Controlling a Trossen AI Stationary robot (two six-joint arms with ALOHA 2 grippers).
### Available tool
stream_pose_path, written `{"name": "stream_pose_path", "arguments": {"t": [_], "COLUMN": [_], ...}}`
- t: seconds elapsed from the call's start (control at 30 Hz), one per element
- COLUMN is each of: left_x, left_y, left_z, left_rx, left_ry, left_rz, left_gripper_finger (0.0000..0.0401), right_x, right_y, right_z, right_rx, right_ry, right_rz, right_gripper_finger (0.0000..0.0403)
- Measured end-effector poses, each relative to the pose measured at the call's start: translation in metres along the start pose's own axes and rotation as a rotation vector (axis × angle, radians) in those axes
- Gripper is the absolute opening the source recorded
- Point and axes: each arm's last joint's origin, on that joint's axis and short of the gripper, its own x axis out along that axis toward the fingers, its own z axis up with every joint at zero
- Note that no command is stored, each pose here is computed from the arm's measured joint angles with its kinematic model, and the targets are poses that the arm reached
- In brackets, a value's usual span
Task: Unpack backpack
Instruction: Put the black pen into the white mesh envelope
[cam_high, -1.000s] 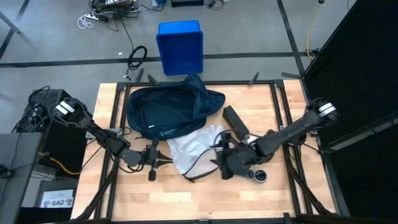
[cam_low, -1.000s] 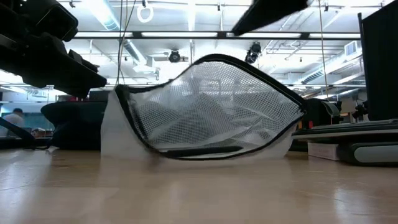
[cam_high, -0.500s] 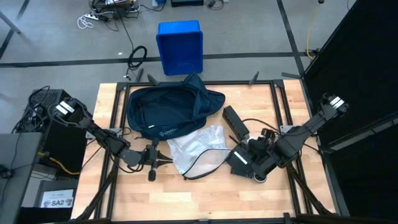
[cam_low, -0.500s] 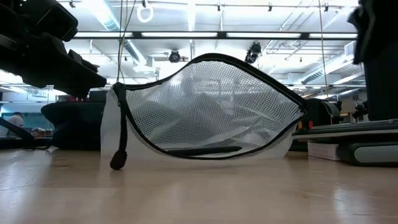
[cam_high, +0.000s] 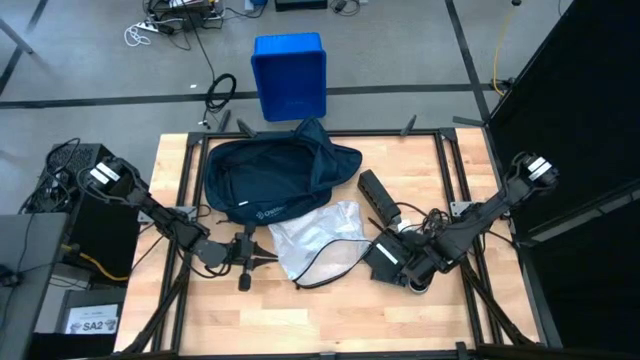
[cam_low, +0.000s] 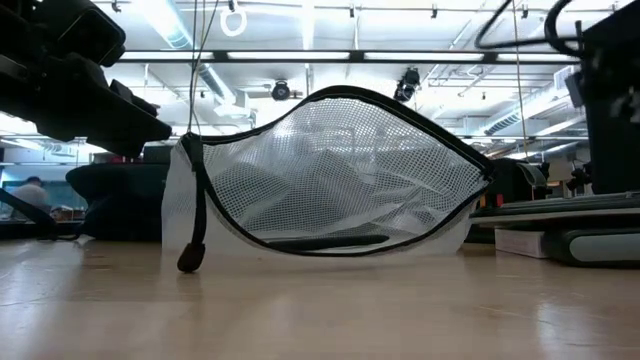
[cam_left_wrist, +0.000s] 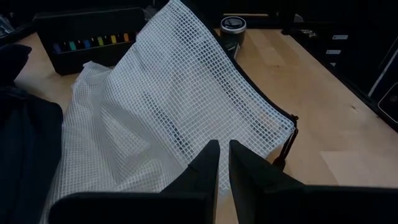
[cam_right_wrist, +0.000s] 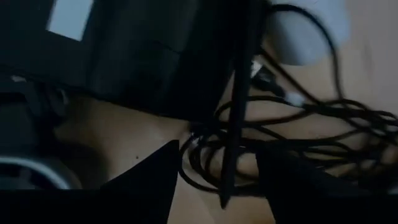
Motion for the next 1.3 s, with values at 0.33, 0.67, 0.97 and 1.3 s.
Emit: {"name": "stream_pose_path", "arguments": {"t": [0.33,0.67,0.97,1.3], "left_x": [0.000,0.000,0.000,0.000], "left_y": [0.000,0.000,0.000,0.000], "left_z": [0.000,0.000,0.000,0.000], "left_rx": [0.000,0.000,0.000,0.000], "left_ry": [0.000,0.000,0.000,0.000], "left_rz": [0.000,0.000,0.000,0.000], "left_gripper_finger": [0.0010,0.0010,0.0010,0.0010], "right_x": [0.031,0.018,-0.035,-0.082], "right_y": [-0.014,-0.019,-0.015,0.034], "right_z": [-0.004,-0.002,0.005,0.039], "right_rx": [0.023,0.087,0.130,-0.148], "right_ry": [0.037,0.033,-0.071,-0.506], "right_rz": [-0.026,0.021,0.003,0.350], "right_gripper_finger": [0.0160,0.0011,0.0000,0.0001]}}
